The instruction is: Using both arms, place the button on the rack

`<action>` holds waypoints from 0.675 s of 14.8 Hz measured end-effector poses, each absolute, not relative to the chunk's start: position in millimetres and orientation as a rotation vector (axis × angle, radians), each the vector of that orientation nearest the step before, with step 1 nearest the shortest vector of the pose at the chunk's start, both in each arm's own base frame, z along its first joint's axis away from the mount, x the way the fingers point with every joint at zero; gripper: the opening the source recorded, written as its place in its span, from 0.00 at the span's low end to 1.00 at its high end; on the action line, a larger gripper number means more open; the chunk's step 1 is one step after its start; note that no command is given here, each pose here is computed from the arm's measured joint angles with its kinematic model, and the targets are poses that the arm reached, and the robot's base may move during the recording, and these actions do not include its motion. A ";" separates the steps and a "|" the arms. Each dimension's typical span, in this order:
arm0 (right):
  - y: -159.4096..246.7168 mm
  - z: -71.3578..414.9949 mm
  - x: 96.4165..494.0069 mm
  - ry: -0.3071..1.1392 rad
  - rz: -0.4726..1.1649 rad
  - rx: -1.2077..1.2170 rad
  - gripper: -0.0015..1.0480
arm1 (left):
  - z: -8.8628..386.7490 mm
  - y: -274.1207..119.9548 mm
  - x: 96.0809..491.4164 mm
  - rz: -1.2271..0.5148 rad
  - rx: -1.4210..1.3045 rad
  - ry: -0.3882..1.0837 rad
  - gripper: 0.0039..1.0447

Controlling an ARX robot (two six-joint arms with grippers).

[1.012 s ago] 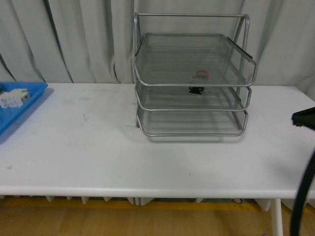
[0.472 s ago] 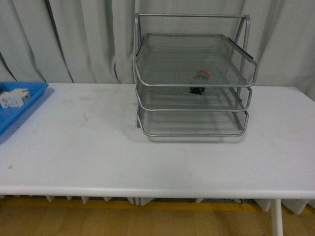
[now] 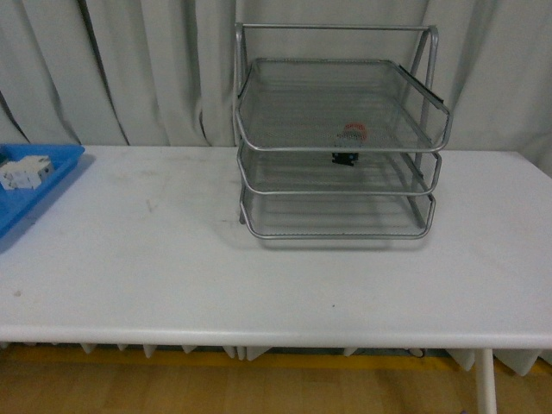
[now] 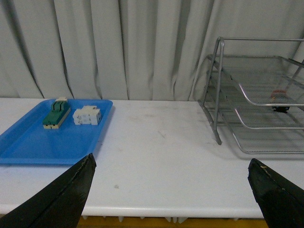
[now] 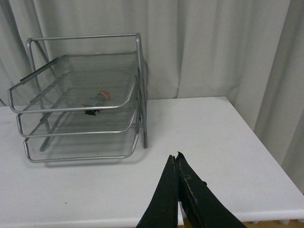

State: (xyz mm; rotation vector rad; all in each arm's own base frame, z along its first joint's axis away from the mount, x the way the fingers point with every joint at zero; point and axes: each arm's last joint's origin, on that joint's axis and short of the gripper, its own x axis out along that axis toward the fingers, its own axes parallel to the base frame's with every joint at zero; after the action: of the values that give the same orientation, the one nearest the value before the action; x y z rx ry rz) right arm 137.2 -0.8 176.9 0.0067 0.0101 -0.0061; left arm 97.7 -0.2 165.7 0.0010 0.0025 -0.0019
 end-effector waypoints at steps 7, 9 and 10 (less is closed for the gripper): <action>-0.7 170.1 123.4 -0.014 -0.006 0.006 0.02 | 165.7 -0.2 97.7 -0.002 0.001 0.002 0.94; -0.7 170.2 119.2 -0.012 -0.006 0.006 0.02 | 165.7 -0.2 97.7 -0.002 0.001 0.002 0.94; -0.7 170.1 118.4 -0.011 -0.006 0.006 0.02 | 165.7 -0.2 97.7 -0.002 0.001 0.002 0.94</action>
State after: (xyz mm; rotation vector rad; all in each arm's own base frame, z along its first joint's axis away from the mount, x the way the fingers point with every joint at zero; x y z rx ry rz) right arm 118.4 -0.7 170.1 0.0063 -0.0109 -0.0061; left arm 97.7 -0.2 165.7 0.0010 0.0021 -0.0015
